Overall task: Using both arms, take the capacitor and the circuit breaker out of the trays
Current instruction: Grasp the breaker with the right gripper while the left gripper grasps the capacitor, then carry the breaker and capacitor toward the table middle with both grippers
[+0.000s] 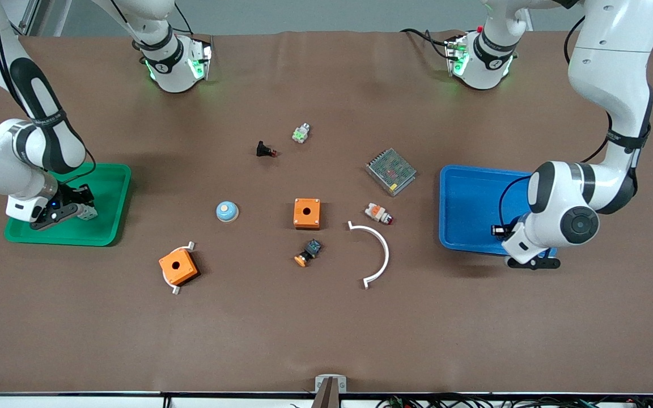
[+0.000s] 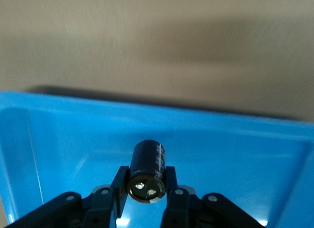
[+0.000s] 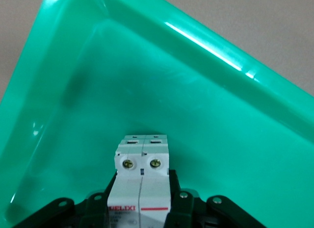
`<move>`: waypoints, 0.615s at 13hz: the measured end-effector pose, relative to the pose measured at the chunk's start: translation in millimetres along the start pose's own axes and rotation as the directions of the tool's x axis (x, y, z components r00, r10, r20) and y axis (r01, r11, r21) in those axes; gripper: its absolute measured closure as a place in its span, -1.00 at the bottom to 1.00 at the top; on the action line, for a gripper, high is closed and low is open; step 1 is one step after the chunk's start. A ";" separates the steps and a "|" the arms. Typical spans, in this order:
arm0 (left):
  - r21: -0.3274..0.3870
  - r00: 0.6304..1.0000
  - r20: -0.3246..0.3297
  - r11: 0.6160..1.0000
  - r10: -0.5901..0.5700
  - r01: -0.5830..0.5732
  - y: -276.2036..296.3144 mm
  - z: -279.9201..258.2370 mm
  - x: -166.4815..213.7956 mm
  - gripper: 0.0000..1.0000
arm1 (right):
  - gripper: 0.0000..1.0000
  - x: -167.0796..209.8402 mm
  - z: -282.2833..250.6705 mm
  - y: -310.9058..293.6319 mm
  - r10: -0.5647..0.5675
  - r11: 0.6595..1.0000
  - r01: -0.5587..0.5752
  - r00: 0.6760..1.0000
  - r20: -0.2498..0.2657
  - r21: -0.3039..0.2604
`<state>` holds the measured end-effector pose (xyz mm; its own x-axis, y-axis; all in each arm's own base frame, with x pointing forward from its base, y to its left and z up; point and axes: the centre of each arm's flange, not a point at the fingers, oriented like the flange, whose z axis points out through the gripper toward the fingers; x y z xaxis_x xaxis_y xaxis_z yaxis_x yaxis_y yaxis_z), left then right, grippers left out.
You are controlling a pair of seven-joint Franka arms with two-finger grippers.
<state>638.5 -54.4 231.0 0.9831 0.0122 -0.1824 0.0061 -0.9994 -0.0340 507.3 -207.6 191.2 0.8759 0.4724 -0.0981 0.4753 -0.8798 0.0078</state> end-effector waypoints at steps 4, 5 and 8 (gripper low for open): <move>-0.120 0.986 -0.046 0.981 -0.160 0.153 65.3 -78.6 17.8 0.31 | 0.21 33.9 -43.3 -15.3 0.004 1.000 -0.004 1.000 0.029 0.012; -0.152 0.978 -0.042 0.969 -0.205 0.197 84.7 -87.6 17.9 0.31 | 0.21 49.7 -70.1 -27.2 0.025 1.000 -0.025 0.999 0.041 0.009; -0.186 0.937 -0.006 0.921 -0.349 0.342 156.0 -84.7 17.1 0.31 | 0.21 99.2 -143.5 -83.7 0.108 0.994 -0.109 0.993 0.058 0.027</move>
<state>671.8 -212.9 305.8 0.9203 0.3597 -0.1537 0.3754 -0.9226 0.0890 566.3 -79.5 323.6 0.9158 0.3709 -0.1538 0.3742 -0.9273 -0.0079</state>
